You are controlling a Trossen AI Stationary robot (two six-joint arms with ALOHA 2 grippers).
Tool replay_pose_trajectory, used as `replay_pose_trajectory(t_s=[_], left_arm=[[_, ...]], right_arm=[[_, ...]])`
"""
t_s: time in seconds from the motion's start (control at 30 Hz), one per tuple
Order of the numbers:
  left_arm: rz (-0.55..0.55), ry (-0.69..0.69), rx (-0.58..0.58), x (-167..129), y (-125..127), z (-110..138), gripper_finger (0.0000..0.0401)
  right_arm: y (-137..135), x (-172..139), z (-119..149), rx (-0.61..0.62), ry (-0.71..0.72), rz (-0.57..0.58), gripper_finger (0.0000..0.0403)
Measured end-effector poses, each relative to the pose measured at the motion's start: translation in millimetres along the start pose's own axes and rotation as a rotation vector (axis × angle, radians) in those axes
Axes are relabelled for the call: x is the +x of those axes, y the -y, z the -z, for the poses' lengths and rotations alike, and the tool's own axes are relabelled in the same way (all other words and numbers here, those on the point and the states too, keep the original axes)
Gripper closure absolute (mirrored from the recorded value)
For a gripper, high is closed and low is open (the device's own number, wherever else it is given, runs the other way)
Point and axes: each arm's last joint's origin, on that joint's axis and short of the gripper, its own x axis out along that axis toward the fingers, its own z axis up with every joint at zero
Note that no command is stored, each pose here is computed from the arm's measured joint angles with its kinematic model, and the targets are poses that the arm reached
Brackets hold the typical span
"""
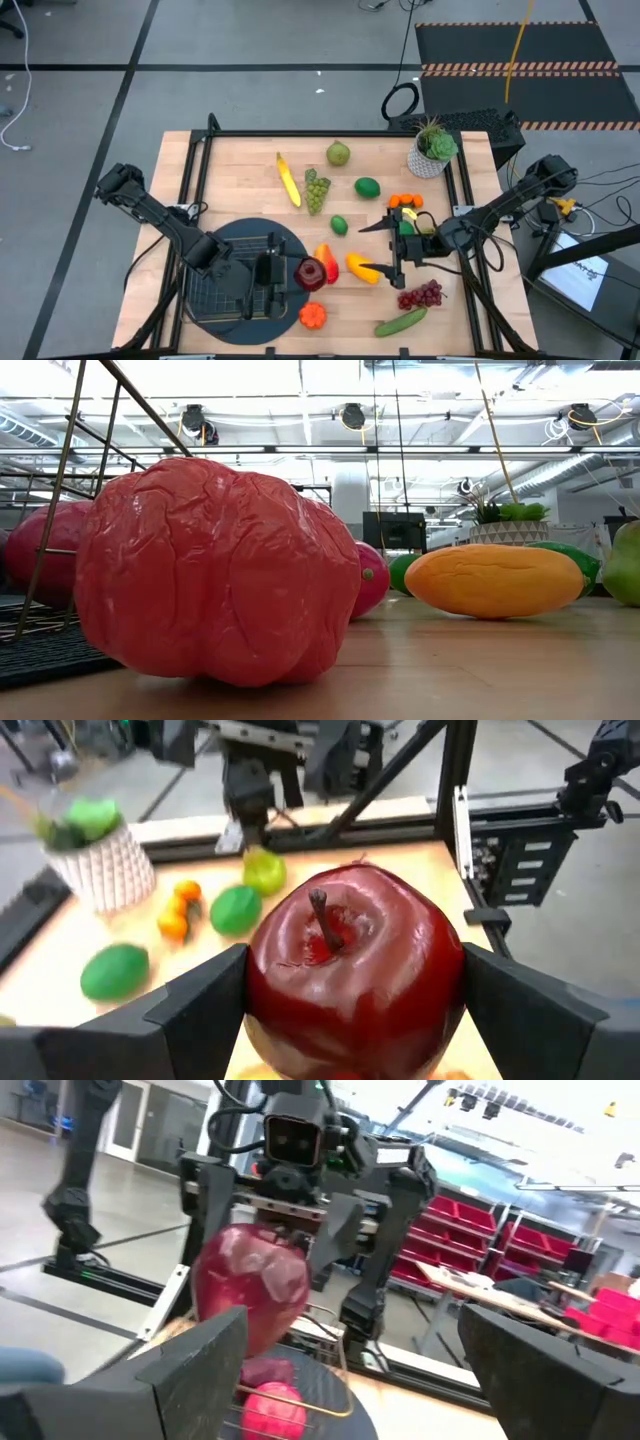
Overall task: Build produce basket
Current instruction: Put the dark red apple into the gold wire basket
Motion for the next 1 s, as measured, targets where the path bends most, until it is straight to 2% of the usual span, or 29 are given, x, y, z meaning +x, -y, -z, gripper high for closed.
replay_pose_trajectory(t_s=[0.27, 0.5, 0.77, 1.0], left_arm=[[-0.027, -0.214, -0.11, -30.9, -5.1, 18.7, 0.0064], [-0.038, -0.345, -0.141, -52.0, 5.6, 36.7, 0.0064], [-0.046, -0.337, -0.16, -65.1, 19.5, 46.8, 0.0064], [-0.038, -0.346, -0.199, -63.1, 29.4, 77.6, 0.0064]], right_arm=[[17.1, 6.5, 6.1, -0.01, -0.019, 0.07, 0.0046], [26.3, 9.4, 9.4, -0.008, -0.029, 0.105, 0.0046], [26.5, 9.5, 9.4, 0.048, -0.027, 0.106, 0.0046], [26.0, 9.3, 9.3, 0.099, -0.024, 0.104, 0.0046]])
